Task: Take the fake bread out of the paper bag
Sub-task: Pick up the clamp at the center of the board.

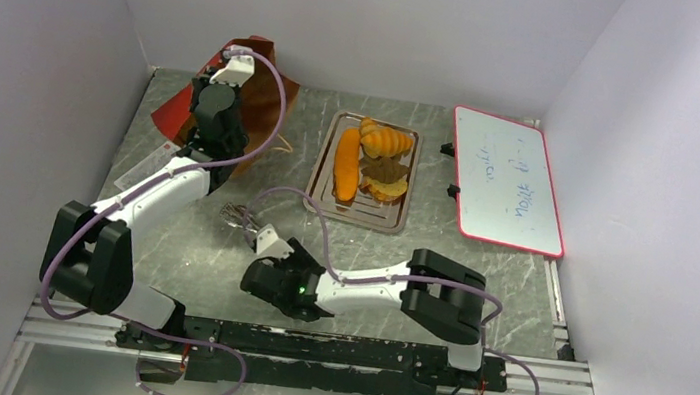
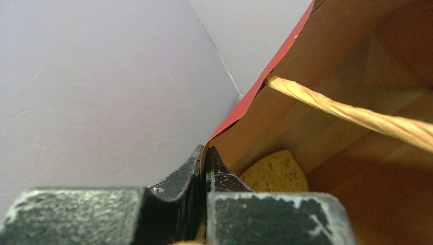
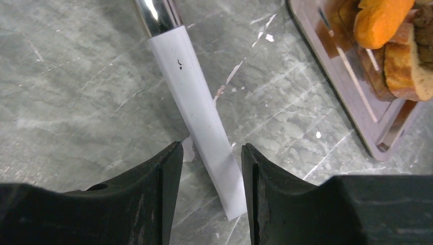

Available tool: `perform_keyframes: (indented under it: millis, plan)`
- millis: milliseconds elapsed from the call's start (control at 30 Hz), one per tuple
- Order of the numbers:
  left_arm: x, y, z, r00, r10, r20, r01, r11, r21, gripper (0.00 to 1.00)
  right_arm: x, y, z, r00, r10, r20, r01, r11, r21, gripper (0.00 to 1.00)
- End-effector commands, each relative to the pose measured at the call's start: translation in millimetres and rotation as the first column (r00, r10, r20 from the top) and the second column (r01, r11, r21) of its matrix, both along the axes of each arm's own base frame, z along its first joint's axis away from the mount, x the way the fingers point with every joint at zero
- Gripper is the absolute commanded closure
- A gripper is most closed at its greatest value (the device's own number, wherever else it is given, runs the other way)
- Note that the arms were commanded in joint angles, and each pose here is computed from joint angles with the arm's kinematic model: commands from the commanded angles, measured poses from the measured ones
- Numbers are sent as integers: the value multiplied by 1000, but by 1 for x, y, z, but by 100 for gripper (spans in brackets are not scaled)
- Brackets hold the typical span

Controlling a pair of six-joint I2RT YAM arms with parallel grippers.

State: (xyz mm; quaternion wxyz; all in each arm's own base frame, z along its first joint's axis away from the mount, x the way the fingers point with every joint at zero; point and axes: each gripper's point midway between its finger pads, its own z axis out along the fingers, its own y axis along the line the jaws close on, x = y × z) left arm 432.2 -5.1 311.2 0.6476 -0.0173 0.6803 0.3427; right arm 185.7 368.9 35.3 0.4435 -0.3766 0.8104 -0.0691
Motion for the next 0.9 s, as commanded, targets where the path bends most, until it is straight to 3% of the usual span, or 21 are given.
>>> perform_keyframes:
  millis: [0, 200, 400, 600, 733, 867]
  plan:
    - [-5, -2, 13, 998, -17, 53, 19, 999, -32, 93, 12, 4, 10, 996, -35, 84, 35, 999, 6, 50]
    - [-5, -3, 12, 999, -18, 51, 20, 999, -36, 93, 15, 5, 1, 995, -7, 103, 9, 1000, -23, 55]
    - [-5, -2, 14, 998, -17, 54, 18, 999, -27, 93, 20, 8, 10, 995, -7, 96, 6, 1000, 17, 73]
    - [-2, -4, 12, 998, -18, 53, 20, 999, -42, 93, 20, 20, 32, 998, -1, -62, 11, 986, 167, 98]
    - [0, -7, 13, 998, -30, 52, 33, 998, -51, 93, 27, 18, 34, 984, -15, -176, 58, 968, 244, 100]
    - [-1, -8, 14, 998, -37, 54, 39, 998, -51, 93, 29, 17, 22, 958, -5, -288, 95, 949, 301, 88]
